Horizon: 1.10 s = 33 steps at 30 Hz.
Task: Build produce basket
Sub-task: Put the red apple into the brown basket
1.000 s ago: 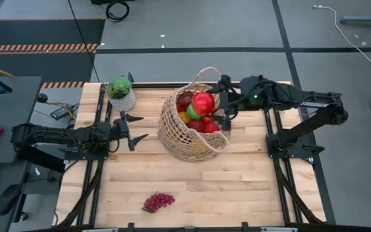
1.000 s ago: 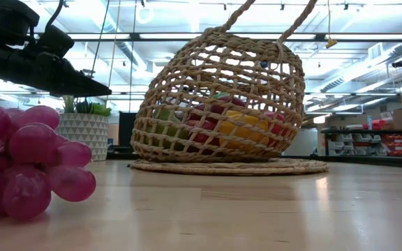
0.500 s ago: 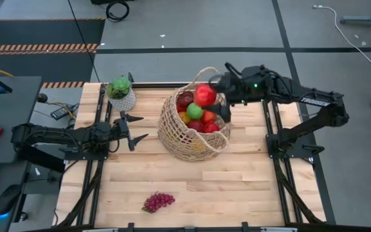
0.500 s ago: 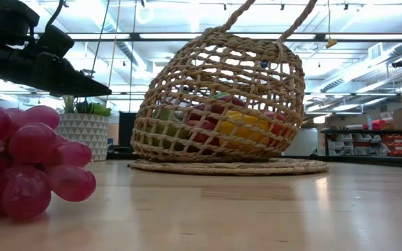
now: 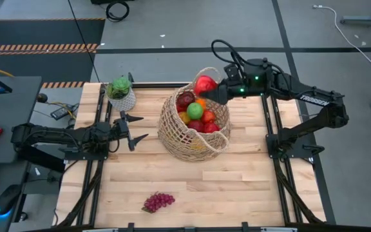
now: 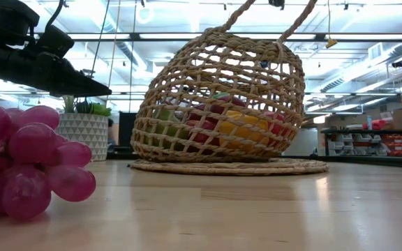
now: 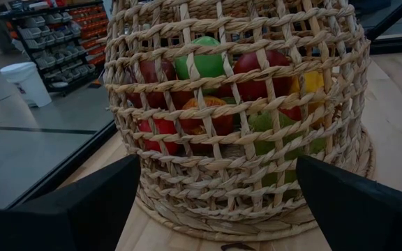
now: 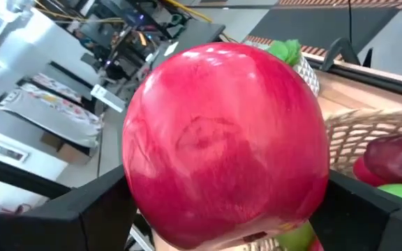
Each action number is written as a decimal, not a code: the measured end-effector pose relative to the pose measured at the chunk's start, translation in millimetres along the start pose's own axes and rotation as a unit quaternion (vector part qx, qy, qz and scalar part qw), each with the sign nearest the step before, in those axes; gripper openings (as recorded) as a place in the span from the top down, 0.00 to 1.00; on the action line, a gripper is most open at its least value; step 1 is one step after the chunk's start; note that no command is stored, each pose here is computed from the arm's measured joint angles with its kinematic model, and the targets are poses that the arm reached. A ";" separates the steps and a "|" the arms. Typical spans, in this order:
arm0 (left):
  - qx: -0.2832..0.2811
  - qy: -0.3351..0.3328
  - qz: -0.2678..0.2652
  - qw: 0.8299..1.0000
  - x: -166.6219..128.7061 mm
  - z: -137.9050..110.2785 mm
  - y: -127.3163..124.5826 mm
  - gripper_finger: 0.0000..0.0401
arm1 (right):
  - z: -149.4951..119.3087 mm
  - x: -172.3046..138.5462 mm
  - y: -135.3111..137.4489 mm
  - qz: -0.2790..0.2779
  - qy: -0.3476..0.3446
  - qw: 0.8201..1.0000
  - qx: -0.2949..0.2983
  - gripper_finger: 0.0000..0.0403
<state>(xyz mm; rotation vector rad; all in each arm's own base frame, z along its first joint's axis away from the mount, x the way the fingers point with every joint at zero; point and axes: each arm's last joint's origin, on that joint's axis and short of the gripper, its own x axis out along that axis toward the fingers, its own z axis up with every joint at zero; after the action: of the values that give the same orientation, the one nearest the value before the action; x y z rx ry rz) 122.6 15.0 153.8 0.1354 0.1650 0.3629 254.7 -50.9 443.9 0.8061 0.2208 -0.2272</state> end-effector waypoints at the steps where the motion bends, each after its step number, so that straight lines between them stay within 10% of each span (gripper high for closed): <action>1: 0.000 0.000 0.000 1.000 0.0 0.2 0.1 0.03 | -0.5 0.0 -0.4 -0.002 0.003 1.000 -0.003 0.10; 12: 0.000 0.000 0.000 1.000 0.0 0.1 0.0 0.03 | -16.2 16.5 -20.5 -0.099 0.083 0.970 -0.207 0.10; 20: 0.000 0.000 0.000 1.000 0.0 0.1 0.0 0.03 | -39.9 70.0 -39.0 -0.169 0.176 0.829 -0.504 0.10; 30: 0.000 0.000 0.000 1.000 0.0 0.2 0.0 0.03 | -77.7 122.7 -54.8 -0.241 0.268 0.640 -0.678 0.10; 33: 0.000 0.000 0.000 1.000 0.0 0.0 0.0 0.03 | -85.3 134.9 -60.0 -0.247 0.284 0.610 -0.698 0.10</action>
<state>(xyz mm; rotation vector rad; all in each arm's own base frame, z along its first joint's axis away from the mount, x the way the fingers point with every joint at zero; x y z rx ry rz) 122.6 15.1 153.9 0.1354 0.1645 0.3630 357.0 -44.3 307.7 -0.8475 1.0761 -0.2287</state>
